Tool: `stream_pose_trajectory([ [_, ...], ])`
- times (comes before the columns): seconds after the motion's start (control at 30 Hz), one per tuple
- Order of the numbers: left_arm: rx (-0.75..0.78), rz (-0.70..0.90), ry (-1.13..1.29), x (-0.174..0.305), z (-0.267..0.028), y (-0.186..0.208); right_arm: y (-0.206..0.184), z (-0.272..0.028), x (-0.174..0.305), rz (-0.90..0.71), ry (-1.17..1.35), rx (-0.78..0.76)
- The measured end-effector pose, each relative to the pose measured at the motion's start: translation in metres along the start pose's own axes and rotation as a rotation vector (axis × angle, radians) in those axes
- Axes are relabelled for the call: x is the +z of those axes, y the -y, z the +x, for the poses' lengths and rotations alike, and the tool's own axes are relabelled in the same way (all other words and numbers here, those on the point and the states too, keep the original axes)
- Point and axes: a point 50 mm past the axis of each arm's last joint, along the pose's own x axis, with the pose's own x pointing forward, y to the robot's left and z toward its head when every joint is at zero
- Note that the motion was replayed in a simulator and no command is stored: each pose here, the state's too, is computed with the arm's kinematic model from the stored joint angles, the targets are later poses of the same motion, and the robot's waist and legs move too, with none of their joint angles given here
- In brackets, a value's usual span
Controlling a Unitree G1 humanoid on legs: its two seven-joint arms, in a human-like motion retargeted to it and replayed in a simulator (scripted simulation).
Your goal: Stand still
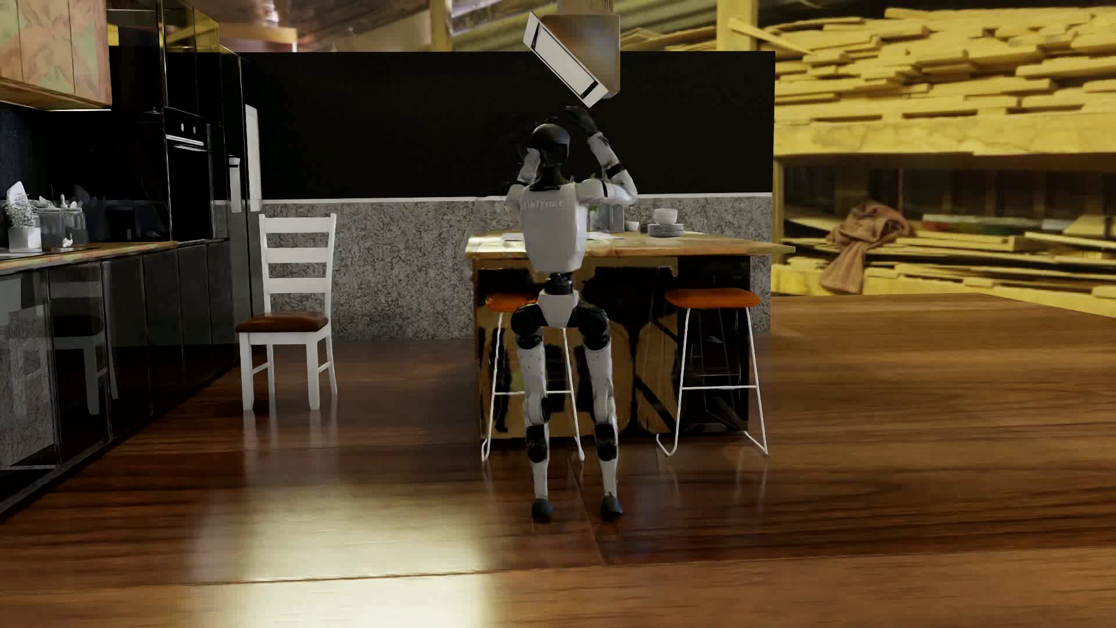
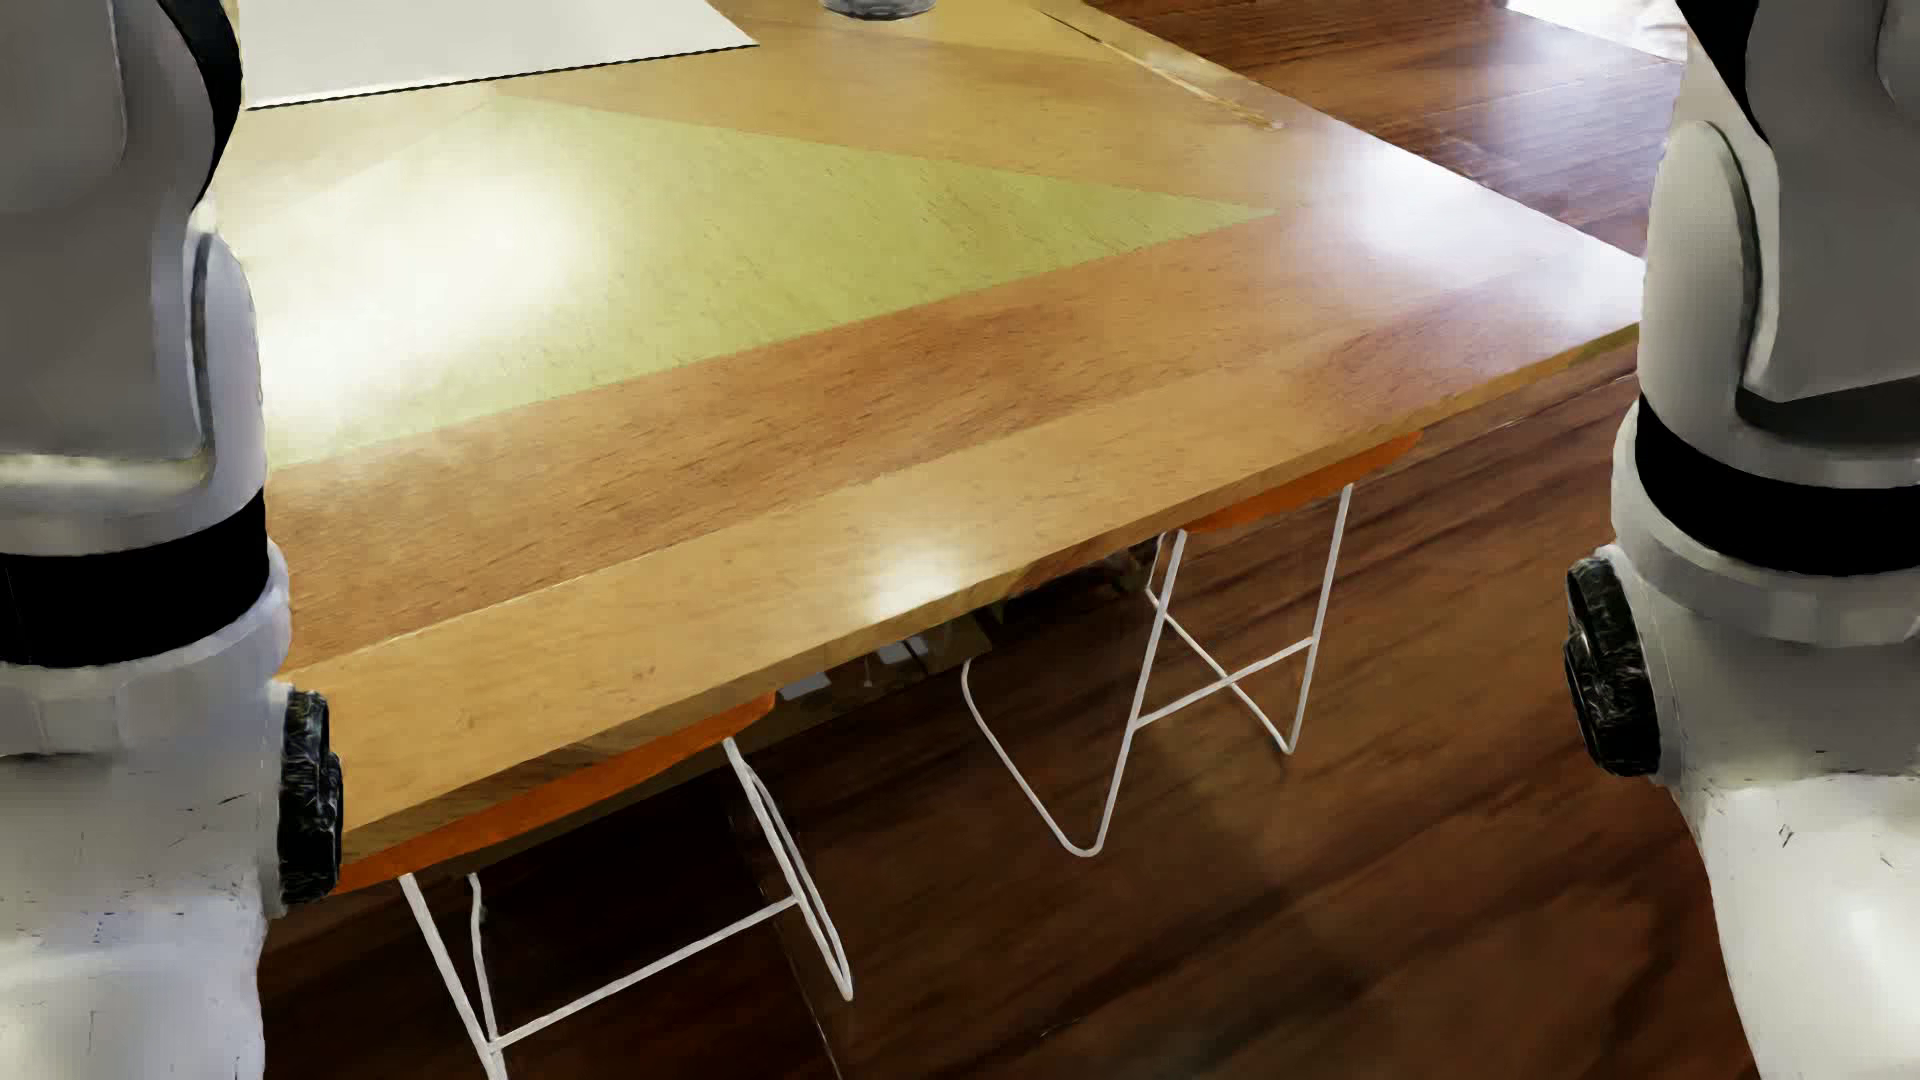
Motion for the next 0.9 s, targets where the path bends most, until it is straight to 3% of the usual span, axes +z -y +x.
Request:
stream_pose_trajectory([
  [0.27, 0.081, 0.030, 0.237, 0.053, 0.006, -0.020, 0.005, -0.009, -0.003, -0.018, -0.024, -0.011],
  [0.63, 0.052, 0.024, 0.225, 0.052, 0.001, -0.013, 0.012, -0.037, -0.014, -0.068, -0.126, 0.004],
  [0.7, -0.036, 0.006, 0.113, 0.033, -0.024, 0.005, 0.000, -0.074, -0.020, -0.052, -0.238, 0.072],
  [0.77, -0.227, -0.074, -0.107, 0.008, -0.078, 0.043, -0.030, -0.140, -0.025, 0.053, -0.480, 0.191],
  [0.83, -0.441, -0.246, -0.474, -0.017, -0.165, 0.092, -0.075, -0.235, -0.019, 0.265, -0.877, 0.321],
  [0.9, -0.576, -0.371, -0.957, -0.027, -0.279, 0.122, -0.113, -0.343, 0.013, 0.450, -1.362, 0.397],
])
